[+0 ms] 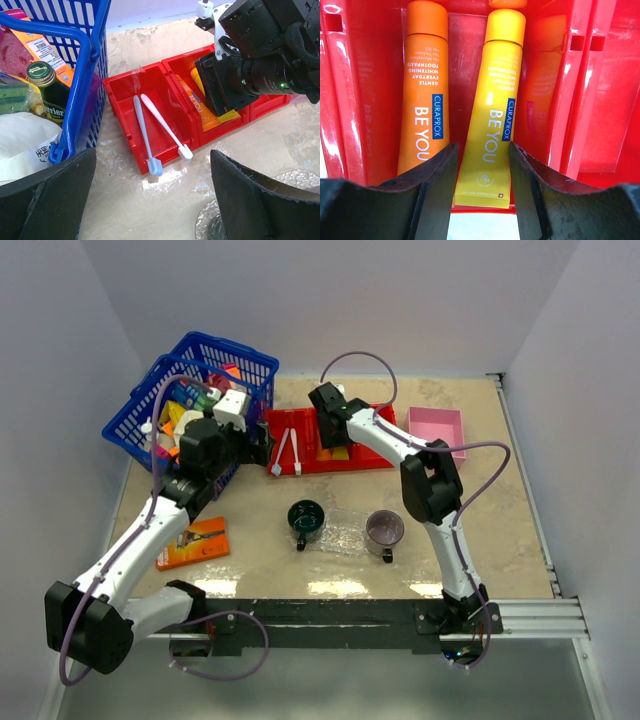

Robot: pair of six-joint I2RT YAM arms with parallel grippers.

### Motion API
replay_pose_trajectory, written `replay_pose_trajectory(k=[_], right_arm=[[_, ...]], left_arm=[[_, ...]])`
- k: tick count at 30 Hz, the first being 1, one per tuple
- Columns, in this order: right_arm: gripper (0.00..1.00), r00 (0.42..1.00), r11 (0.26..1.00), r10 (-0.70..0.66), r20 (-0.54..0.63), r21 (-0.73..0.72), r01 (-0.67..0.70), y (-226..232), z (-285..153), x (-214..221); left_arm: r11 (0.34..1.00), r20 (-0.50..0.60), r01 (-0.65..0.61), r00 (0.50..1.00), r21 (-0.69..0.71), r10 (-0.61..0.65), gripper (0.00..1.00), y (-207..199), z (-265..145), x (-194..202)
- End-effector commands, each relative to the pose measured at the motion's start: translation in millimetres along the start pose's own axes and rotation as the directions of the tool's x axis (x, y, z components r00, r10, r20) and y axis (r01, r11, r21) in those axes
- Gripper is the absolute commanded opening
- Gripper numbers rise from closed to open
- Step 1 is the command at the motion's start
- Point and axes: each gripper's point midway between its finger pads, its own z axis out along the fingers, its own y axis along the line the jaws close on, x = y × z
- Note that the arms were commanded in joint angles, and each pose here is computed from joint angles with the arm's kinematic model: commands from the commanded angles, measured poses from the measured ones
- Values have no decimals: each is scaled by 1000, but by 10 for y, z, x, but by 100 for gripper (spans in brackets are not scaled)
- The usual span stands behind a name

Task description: Prepare toiletry sets of a toothbrush and toothpaste on the tray

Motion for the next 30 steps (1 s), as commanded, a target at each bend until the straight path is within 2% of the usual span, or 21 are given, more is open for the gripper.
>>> replay_pose_trajectory(k=[1, 7, 17, 22, 30], right_arm=[[50, 999, 999, 17, -44, 32, -15, -22, -7, 149], [49, 998, 997, 20, -53, 81, -15, -95, 23, 223], [44, 998, 997, 25, -61, 80, -20, -76, 59, 267], [36, 997, 997, 18, -79, 74, -12, -55, 111, 325], [26, 999, 999, 20, -25, 50, -19, -68, -57, 145]], left_arm=[[1000, 80, 11, 997, 20, -12, 100, -45, -60, -253], [1000, 84, 12, 996, 22, -14, 100, -50, -69, -270], [1000, 82, 12, 997, 25, -14, 100, -55, -64, -261], [1000, 81, 13, 997, 26, -15, 100, -58, -64, -257], [1000, 80, 12, 997, 29, -14, 100, -63, -62, -259]])
